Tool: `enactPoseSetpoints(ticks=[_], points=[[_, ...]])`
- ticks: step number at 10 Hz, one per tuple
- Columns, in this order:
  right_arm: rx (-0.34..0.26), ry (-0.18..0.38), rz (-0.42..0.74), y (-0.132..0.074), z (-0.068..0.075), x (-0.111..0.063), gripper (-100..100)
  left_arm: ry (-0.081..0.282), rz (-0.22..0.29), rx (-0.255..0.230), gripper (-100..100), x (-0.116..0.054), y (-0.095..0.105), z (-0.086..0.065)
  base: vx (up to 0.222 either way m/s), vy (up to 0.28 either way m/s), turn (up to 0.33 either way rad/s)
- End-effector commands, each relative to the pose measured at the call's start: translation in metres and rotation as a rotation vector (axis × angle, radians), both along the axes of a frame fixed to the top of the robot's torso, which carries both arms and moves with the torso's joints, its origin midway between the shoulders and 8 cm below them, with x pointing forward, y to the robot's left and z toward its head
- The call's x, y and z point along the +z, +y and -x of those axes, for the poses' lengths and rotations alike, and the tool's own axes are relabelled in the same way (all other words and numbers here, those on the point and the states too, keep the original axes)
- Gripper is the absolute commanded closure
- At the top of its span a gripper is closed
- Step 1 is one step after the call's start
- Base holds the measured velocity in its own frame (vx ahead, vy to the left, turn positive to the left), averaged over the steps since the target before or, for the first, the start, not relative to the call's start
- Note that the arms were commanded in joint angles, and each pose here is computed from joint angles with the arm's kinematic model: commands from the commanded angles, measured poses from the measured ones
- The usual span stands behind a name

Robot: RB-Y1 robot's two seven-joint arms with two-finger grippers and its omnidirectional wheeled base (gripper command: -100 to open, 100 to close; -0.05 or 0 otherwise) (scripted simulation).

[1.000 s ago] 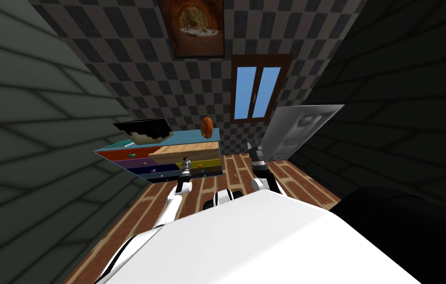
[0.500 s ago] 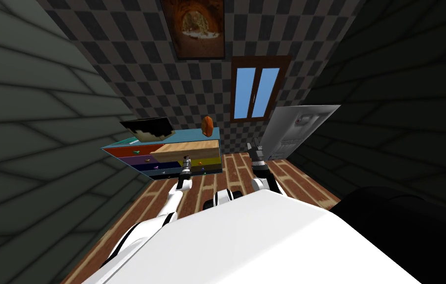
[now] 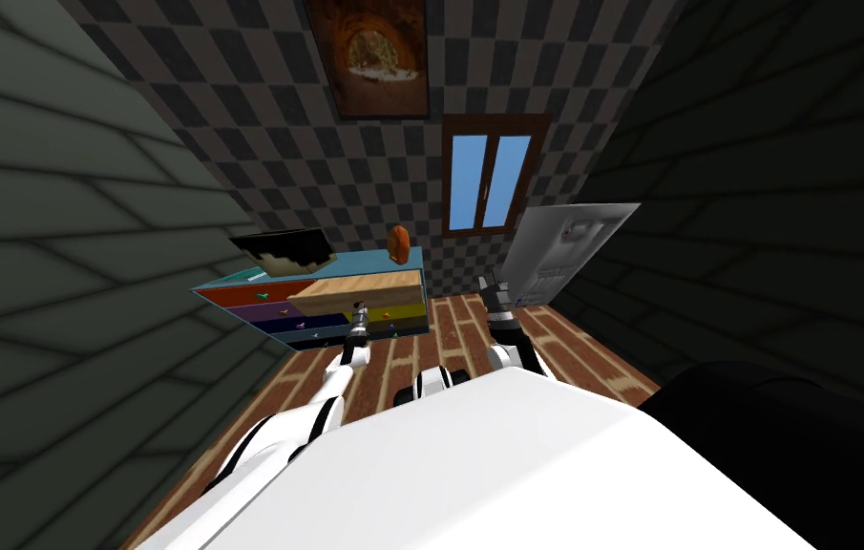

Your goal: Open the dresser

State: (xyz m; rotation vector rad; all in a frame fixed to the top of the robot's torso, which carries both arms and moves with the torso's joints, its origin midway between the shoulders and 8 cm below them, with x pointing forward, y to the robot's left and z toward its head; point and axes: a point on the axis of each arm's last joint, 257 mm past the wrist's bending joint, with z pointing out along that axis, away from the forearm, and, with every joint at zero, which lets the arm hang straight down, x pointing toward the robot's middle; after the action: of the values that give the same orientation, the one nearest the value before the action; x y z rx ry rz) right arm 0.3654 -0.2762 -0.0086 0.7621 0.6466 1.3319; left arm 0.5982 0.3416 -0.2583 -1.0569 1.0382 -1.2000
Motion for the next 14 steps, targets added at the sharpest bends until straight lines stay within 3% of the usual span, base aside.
enactPoseSetpoints(ticks=[1, 2, 4, 6, 8, 9, 11, 12, 13, 14], points=[[0.000, 0.000, 0.000, 0.000, 0.000, 0.000, 0, -0.009, 0.001, 0.017, 100, 0.004, 0.008, 0.004, -0.077, 0.011, 0.014], [0.000, 0.000, 0.000, 0.000, 0.000, 0.000, 0, -0.012, 0.001, 0.038, 100, 0.005, 0.019, 0.007, -0.076, 0.005, -0.123], [0.000, 0.000, 0.000, 0.000, 0.000, 0.000, 0, -0.012, 0.001, 0.038, 100, 0.005, 0.019, 0.007, -0.033, 0.012, -0.021], [0.000, 0.000, 0.000, 0.000, 0.000, 0.000, 0, -0.022, 0.001, 0.102, 100, 0.010, 0.053, 0.017, -0.146, 0.020, -0.294], [0.000, 0.000, 0.000, 0.000, 0.000, 0.000, 0, -0.022, 0.001, 0.102, 100, 0.010, 0.053, 0.017, -0.091, 0.013, -0.028], [0.000, 0.000, 0.000, 0.000, 0.000, 0.000, 0, -0.029, -0.002, 0.145, 100, 0.014, 0.076, 0.025, -0.094, 0.009, -0.311], [0.000, 0.000, 0.000, 0.000, 0.000, 0.000, 0, -0.035, -0.008, 0.189, 100, 0.019, 0.099, 0.034, -0.168, 0.017, -0.252], [0.000, 0.000, 0.000, 0.000, 0.000, 0.000, 0, -0.006, -0.003, 0.194, 100, 0.005, 0.101, 0.038, -0.122, 0.017, -0.046], [0.000, 0.000, 0.000, 0.000, 0.000, 0.000, 0, -0.035, -0.008, 0.189, 100, 0.019, 0.099, 0.034, -0.045, -0.006, 0.026], [0.000, 0.001, 0.000, 0.000, 0.000, 0.000, 0, -0.026, -0.006, 0.189, 100, 0.014, 0.099, 0.035, -0.014, -0.004, 0.007]])
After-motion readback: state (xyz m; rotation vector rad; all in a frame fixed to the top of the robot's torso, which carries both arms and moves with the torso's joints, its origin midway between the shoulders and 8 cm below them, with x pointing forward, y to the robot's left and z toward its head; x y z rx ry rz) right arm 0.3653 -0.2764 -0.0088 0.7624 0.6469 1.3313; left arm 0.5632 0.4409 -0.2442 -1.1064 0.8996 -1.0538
